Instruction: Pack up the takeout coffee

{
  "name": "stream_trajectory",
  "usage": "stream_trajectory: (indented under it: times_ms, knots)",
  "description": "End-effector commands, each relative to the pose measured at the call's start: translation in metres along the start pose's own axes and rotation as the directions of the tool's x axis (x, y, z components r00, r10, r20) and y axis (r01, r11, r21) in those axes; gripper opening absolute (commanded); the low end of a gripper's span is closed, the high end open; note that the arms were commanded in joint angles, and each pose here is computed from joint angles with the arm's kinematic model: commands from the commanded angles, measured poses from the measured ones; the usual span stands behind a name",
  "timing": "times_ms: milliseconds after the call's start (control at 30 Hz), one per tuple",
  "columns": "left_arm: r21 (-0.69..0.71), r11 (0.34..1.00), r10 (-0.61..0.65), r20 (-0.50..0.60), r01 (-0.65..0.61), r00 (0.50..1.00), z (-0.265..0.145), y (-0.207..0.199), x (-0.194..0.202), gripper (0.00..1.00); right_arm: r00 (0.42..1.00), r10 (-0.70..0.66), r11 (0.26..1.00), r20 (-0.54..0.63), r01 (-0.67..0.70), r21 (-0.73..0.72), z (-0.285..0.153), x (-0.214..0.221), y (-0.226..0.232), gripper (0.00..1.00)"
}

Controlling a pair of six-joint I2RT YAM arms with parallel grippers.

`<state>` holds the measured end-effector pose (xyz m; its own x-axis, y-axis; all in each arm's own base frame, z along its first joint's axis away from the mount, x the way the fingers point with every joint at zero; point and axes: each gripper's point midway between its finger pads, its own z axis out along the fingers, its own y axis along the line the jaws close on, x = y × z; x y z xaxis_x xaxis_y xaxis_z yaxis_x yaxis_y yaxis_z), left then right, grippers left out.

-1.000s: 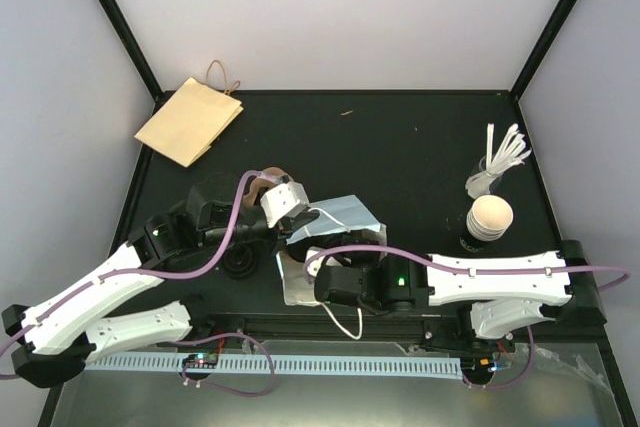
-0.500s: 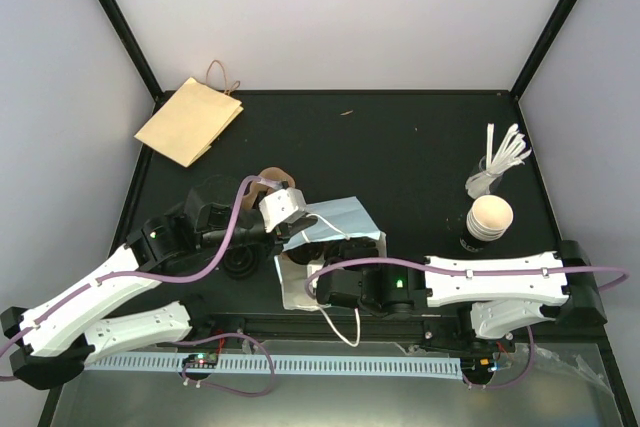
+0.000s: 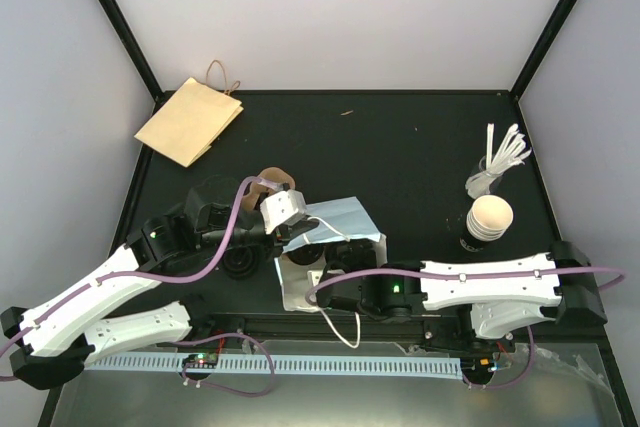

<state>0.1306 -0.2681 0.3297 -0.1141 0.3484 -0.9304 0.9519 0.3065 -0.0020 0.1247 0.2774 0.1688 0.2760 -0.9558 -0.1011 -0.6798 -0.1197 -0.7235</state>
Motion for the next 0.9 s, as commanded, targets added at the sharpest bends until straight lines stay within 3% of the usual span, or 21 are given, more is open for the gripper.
stream_trajectory:
  times_ms: [0, 700, 733, 867]
  knots:
    - [0.040, 0.999, 0.001, 0.044, -0.003, 0.999, -0.004, -0.008, -0.010, 0.01, 1.000, -0.025, 0.995, 0.018, 0.023, 0.100, 0.003, -0.005, -0.012, 0.57]
    - [0.128, 0.992, -0.026, 0.097, 0.013, 0.995, -0.008, -0.023, -0.026, 0.03, 1.000, -0.017, 0.986, -0.014, 0.019, 0.166, 0.026, 0.013, -0.005, 0.56]
    - [0.127, 0.992, -0.030, 0.096, 0.017, 0.995, -0.008, -0.023, -0.026, 0.07, 1.000, -0.014, 0.985, -0.013, 0.016, 0.170, 0.025, 0.012, -0.007, 0.56]
    - [0.111, 0.993, -0.053, 0.101, 0.042, 0.993, -0.012, -0.020, -0.033, 0.40, 1.000, -0.015, 0.986, -0.010, 0.017, 0.169, 0.024, 0.012, -0.007, 0.56]
